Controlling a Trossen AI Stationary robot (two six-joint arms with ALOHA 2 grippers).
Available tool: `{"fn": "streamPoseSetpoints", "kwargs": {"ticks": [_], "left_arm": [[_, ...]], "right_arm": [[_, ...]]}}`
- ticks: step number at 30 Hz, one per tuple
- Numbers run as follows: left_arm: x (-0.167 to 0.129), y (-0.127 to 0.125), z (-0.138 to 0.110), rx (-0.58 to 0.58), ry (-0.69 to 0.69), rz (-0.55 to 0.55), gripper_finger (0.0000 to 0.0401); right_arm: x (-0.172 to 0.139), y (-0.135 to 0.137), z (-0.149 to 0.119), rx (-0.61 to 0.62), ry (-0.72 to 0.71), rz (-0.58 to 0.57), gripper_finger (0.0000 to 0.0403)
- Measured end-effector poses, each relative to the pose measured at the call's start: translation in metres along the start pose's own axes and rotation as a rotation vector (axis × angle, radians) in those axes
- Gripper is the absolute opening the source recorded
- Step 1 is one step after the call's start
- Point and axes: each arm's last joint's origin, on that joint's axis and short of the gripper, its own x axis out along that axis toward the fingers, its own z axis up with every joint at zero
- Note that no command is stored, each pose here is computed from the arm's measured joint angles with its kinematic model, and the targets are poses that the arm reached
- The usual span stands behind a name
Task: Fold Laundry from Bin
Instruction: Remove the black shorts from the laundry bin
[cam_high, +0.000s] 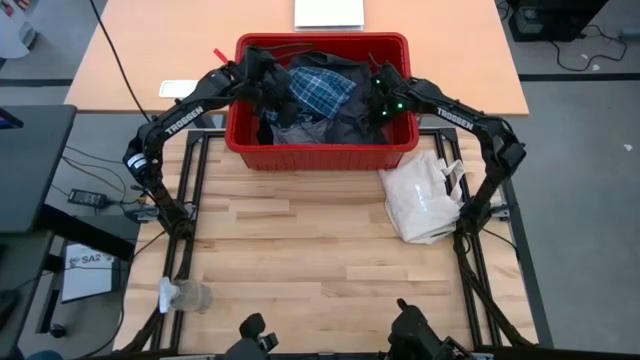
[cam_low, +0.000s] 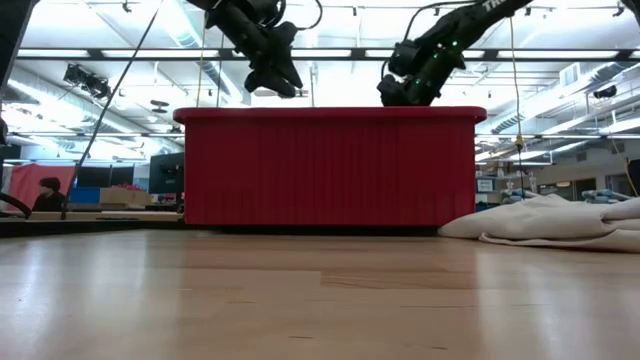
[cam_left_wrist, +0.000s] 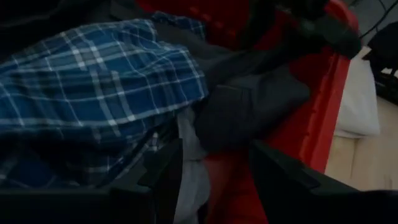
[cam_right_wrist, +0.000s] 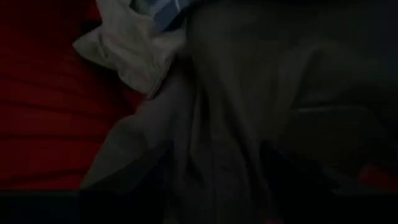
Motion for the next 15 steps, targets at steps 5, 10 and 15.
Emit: {"fn": "streamPoseSetpoints", "kwargs": {"ticks": [5, 10, 15], "left_arm": [[0.006, -0.010, -0.004, 0.039, 0.050, -0.038, 0.0187], [0.031, -0.023, -0.011, 0.119, 0.121, -0.073, 0.0181], [0.037, -0.032, -0.008, 0.156, 0.096, -0.085, 0.0181]], "right_arm": [[-0.004, 0.002, 0.000, 0.032, -0.019, -0.052, 0.0246], [0.019, 0.012, -0.007, 0.026, 0.051, 0.001, 0.0219], [0.025, 0.020, -0.009, 0.010, 0.059, -0.077, 0.0143]]}}
